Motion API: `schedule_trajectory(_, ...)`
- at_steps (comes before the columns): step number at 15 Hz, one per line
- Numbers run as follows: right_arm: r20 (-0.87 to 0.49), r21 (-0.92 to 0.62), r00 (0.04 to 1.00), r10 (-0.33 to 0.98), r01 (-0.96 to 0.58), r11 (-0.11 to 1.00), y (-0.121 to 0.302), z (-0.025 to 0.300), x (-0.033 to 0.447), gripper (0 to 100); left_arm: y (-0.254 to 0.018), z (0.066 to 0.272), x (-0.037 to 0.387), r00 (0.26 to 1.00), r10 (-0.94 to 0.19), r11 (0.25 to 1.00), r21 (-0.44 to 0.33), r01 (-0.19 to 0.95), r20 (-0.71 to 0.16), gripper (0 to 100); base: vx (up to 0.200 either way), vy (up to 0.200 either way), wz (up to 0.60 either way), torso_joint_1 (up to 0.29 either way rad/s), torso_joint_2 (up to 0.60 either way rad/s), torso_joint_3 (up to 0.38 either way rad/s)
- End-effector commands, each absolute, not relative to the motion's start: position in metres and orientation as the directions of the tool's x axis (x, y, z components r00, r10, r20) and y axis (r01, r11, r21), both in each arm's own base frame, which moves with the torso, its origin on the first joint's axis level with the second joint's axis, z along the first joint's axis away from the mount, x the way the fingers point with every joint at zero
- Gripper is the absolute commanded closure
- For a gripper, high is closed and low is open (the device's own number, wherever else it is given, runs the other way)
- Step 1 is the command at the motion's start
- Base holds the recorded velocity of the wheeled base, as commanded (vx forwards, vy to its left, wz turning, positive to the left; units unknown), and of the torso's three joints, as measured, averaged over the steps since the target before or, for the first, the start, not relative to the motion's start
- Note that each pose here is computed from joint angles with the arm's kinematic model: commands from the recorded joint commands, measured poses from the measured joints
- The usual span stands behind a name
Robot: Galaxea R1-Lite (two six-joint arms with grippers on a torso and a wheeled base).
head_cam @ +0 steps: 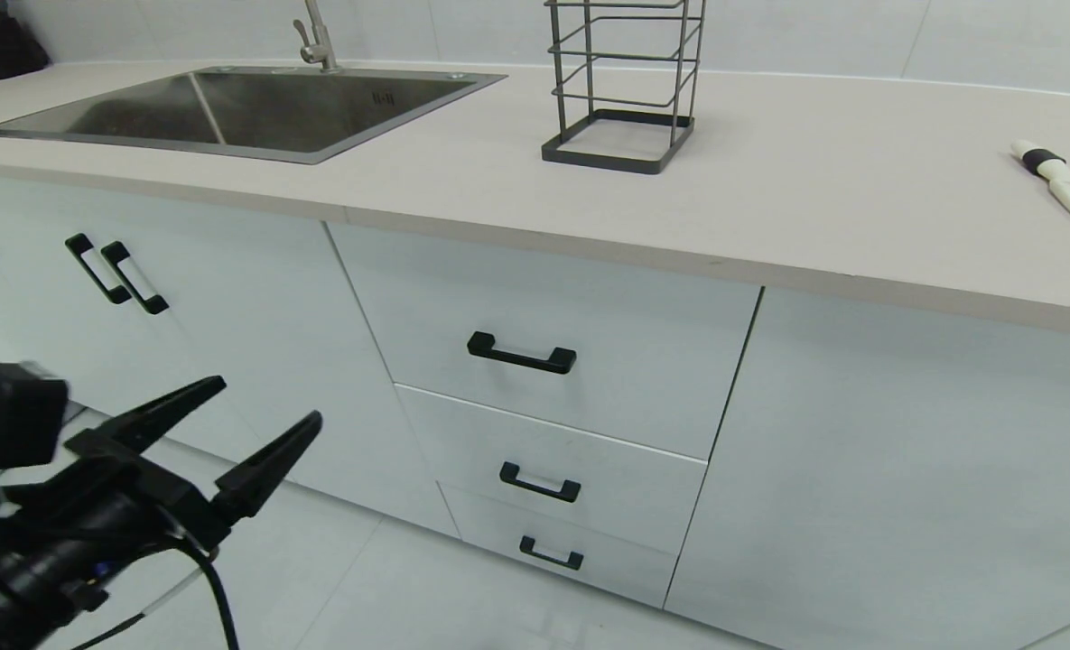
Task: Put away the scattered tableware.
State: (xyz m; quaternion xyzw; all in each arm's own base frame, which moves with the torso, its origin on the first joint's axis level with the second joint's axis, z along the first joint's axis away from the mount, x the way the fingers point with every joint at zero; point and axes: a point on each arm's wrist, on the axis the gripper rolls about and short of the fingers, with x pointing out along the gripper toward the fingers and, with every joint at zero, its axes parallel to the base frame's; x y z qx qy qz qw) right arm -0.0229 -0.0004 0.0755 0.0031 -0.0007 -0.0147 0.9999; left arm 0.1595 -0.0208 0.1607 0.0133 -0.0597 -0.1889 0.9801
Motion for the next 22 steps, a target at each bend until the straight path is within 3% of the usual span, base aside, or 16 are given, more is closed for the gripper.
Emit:
schedule_trajectory(1, 0.0, 0.006, 1.0, -0.029, 0.029, 1.0, 0.0, 0.075, -0.023, 0, -0.011, 0.185, 0.11, 0.893, -0.322, 0.947, 0.105, 0.304, 0.315, 0, 0.0, 0.0, 0.0, 0.0, 0.0, 0.0)
schedule_trajectory(4, 0.0, 0.002, 1.0, -0.028, 0.028, 1.0, 0.0, 0.075, -0.023, 0, -0.004, 0.187, 0.06, 0.874, -0.25, 0.968, 0.132, 0.214, 0.416, 0, 0.0, 0.0, 0.0, 0.0, 0.0, 0.0)
schedule_trajectory(8, 0.0, 0.005, 1.0, -0.031, 0.031, 1.0, 0.0, 0.075, -0.023, 0, -0.006, 0.16, 0.008, 0.912, -0.245, 0.969, 0.115, 0.219, 0.329, 0, 0.0, 0.0, 0.0, 0.0, 0.0, 0.0)
schedule_trajectory(11, 0.0, 0.003, 1.0, -0.031, 0.031, 1.0, 0.0, 0.075, -0.023, 0, -0.008, 0.114, -0.027, 0.942, -0.26, 0.965, 0.082, 0.248, 0.214, 0, 0.0, 0.0, -0.2, -0.002, 0.0, 0.001)
schedule_trajectory(13, 0.0, 0.003, 1.0, -0.029, 0.029, 1.0, 0.0, 0.075, -0.023, 0, -0.006, 0.093, -0.025, 0.946, -0.283, 0.959, 0.062, 0.276, 0.158, 0, 0.0, 0.0, -0.6, 0.005, 0.0, 0.005)
schedule_trajectory(16, 0.0, 0.002, 1.0, -0.031, 0.031, 1.0, 0.0, 0.075, -0.023, 0, -0.005, 0.08, -0.023, 0.98, -0.198, 0.979, 0.049, 0.196, 0.036, 0, 0.0, 0.0, -0.6, -0.004, 0.0, 0.009)
schedule_trajectory(19, 0.0, 0.002, 1.0, -0.031, 0.031, 1.0, 0.0, 0.075, -0.023, 0, -0.001, 0.079, -0.023, 0.998, -0.048, 0.991, 0.126, 0.042, 0.038, 0, 0.0, 0.0, -0.2, 0.004, 0.0, -0.001)
schedule_trajectory(22, 0.0, 0.002, 1.0, -0.029, 0.029, 1.0, 0.0, 0.075, -0.023, 0, 0.0, 0.076, -0.023, 1.0, -0.005, 0.995, 0.098, 0.004, 0.002, 0, 0.0, 0.0, 0.0, 0.0, 0.0, 0.0)
